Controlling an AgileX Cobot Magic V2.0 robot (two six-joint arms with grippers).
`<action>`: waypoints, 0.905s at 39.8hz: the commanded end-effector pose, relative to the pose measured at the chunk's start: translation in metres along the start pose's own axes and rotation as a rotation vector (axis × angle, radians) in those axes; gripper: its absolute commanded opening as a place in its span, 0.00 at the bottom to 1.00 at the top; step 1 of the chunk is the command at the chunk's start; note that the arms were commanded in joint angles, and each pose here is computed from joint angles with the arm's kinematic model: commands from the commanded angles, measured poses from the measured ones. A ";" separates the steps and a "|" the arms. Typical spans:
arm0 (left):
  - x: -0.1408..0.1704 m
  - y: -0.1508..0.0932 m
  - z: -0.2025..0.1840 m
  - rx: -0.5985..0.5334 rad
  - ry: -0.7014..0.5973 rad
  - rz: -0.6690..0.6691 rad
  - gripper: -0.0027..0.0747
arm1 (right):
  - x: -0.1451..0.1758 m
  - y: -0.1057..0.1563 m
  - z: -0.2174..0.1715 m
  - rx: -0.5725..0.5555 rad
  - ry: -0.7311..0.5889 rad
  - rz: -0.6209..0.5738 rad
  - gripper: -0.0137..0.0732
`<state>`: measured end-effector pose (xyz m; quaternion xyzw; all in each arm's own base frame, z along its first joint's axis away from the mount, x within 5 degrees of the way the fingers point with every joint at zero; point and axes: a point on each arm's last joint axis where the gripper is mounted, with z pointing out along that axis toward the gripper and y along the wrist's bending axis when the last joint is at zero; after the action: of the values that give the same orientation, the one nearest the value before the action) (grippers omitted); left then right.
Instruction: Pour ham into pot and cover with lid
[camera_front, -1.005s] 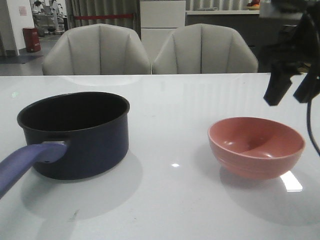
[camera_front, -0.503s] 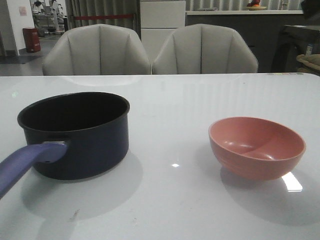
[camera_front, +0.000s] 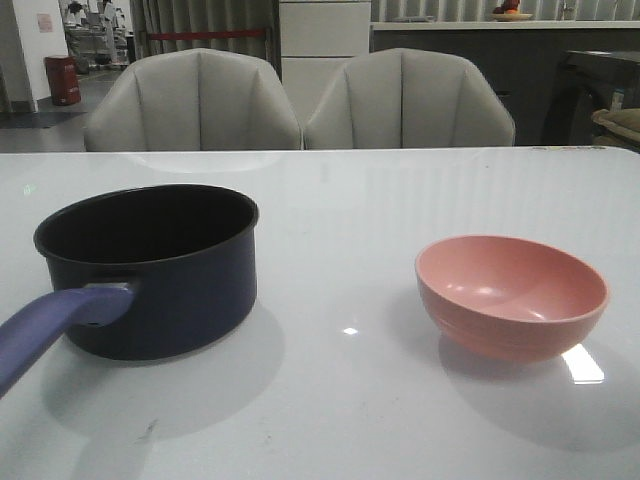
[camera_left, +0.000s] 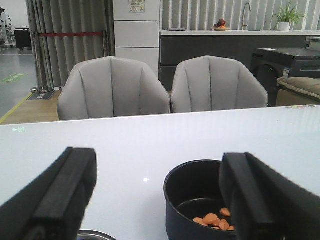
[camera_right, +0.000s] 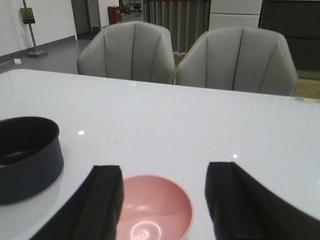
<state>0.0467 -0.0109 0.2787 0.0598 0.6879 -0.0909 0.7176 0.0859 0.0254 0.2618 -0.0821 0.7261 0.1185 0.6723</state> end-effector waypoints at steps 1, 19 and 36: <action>-0.017 -0.001 -0.001 0.006 -0.102 -0.012 0.75 | -0.005 -0.002 0.000 0.016 -0.092 -0.009 0.69; -0.015 0.000 0.004 -0.001 -0.038 -0.014 0.75 | -0.003 -0.002 0.000 0.019 -0.097 -0.009 0.33; -0.054 0.018 0.078 -0.170 0.485 -0.091 0.85 | -0.003 -0.002 0.000 0.019 -0.097 -0.009 0.33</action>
<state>0.1071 -0.0101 0.3173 0.0129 0.8448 -0.0483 0.5327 0.0857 0.0245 0.2494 -0.0794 0.7275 0.1151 0.6717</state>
